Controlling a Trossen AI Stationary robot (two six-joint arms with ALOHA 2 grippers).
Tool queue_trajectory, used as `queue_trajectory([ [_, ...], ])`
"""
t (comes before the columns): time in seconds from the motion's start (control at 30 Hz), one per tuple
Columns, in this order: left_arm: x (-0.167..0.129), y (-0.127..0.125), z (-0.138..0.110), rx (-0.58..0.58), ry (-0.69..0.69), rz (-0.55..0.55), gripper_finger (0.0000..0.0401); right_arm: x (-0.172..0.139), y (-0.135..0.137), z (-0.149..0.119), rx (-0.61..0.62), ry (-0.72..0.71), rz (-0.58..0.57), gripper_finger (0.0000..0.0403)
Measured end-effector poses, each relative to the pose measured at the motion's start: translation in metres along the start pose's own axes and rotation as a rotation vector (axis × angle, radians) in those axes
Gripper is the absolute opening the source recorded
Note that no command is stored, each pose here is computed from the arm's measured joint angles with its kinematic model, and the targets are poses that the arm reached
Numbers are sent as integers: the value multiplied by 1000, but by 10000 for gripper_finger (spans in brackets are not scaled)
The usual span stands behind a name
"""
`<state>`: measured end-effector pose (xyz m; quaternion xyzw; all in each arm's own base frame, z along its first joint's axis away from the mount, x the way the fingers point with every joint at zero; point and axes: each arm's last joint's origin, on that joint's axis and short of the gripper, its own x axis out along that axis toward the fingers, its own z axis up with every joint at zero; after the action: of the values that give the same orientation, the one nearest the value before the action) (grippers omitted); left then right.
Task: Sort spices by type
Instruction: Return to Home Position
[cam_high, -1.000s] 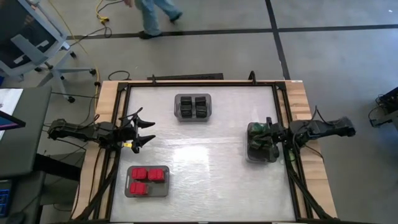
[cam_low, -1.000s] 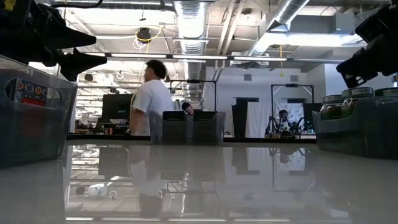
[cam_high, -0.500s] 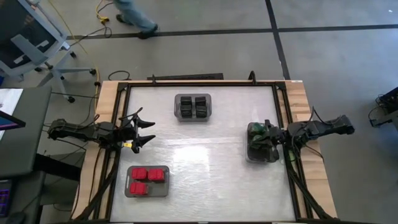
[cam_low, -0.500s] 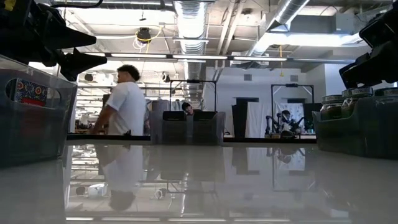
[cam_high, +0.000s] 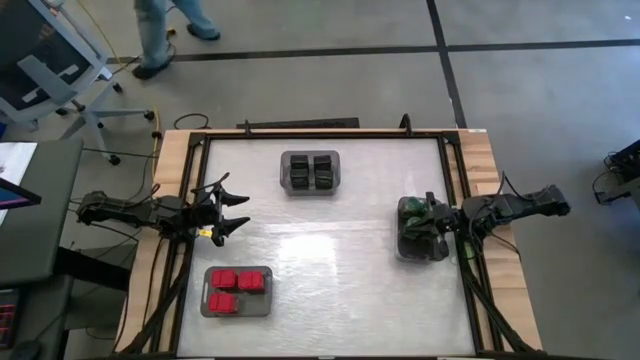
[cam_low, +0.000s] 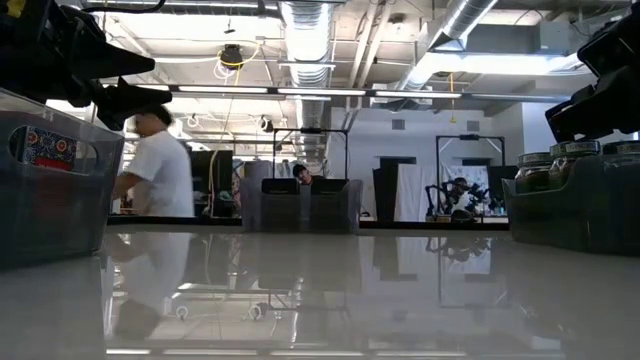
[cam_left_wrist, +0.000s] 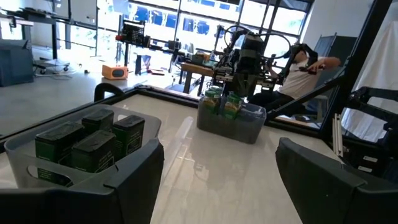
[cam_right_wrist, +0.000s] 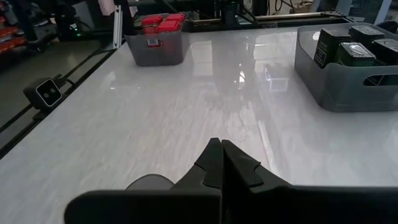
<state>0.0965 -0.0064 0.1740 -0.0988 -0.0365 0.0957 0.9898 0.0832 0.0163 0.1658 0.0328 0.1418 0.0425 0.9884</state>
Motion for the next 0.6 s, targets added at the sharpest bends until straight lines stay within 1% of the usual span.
queue_trajectory([
  [0.33,0,0,0,0,0,0,298,0,0,0,3,-1,-8,21],
  [0.43,0,0,0,0,0,0,298,1,-2,0,3,-8,-82,21],
  [0.6,0,0,0,0,0,1,298,1,-3,0,3,-10,-92,21],
])
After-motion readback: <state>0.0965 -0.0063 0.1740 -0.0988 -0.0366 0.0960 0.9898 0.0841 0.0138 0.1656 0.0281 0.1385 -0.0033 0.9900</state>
